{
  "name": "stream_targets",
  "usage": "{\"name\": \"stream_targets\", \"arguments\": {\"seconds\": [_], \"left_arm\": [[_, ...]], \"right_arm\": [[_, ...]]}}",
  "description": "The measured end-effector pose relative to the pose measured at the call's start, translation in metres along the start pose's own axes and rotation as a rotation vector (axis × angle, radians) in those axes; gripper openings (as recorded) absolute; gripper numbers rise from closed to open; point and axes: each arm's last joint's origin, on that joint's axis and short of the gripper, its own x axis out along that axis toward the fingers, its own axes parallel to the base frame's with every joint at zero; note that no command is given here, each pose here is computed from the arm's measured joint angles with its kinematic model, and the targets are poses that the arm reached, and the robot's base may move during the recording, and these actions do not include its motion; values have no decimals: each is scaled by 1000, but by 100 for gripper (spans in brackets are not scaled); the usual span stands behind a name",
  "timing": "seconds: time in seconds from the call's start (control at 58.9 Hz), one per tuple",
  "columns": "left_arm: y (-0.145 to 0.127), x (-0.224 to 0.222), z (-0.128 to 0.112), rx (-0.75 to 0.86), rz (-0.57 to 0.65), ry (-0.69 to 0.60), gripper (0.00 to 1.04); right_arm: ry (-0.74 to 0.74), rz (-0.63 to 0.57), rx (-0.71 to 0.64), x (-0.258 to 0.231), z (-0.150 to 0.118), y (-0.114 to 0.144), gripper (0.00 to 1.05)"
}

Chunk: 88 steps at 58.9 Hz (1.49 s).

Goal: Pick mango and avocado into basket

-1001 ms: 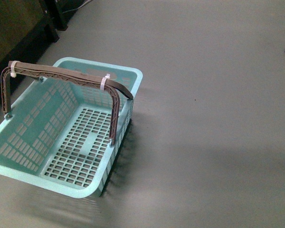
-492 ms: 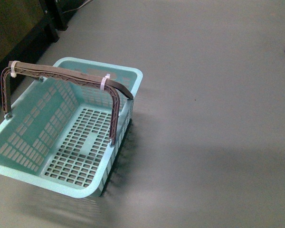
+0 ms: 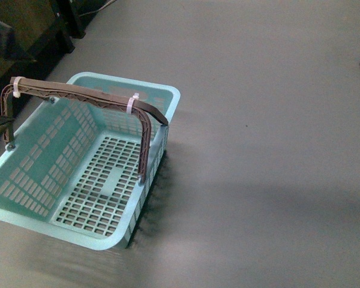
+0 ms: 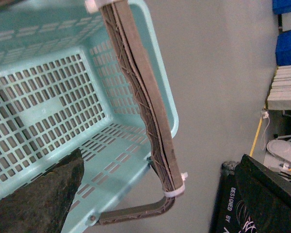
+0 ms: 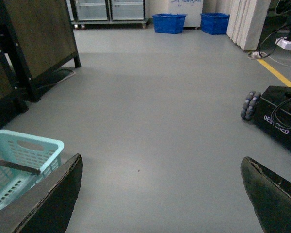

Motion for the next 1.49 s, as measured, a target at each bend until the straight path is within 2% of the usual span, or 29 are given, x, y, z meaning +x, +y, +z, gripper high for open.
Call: {"name": "stream_targets", "arguments": {"seconds": [0.238,0.526,0.611,0.713,0.917,0.967,1.035,1.273,1.358,1.494], "left_arm": [[5,78,-18,-58,71,28,96],[-10,134,-17,-92,53,-17,95],[-13,140,-17,-92,55,-23,83],[-13,144,-19,-89,59,-24,60],[-11,143,-22,-102,74,-23,28],[-9,142,-22,-146,78,-25,21],[-7,138,-22,-178,84,-22,18],[0,93,-16,-203,138,-29,17],[-12,51,-1,-219,138,-62,17],[-41,-28,30,-270,41,-132,17]], "right_arm": [[0,0,0,0,0,0,96],[0,0,0,0,0,0,96],[0,0,0,0,0,0,96],[0,0,0,0,0,0,96],[0,0,0,0,0,0,96],[0,0,0,0,0,0,96],[0,0,0,0,0,0,96],[0,0,0,0,0,0,96],[0,0,0,0,0,0,96],[0,0,0,0,0,0,96]]}}
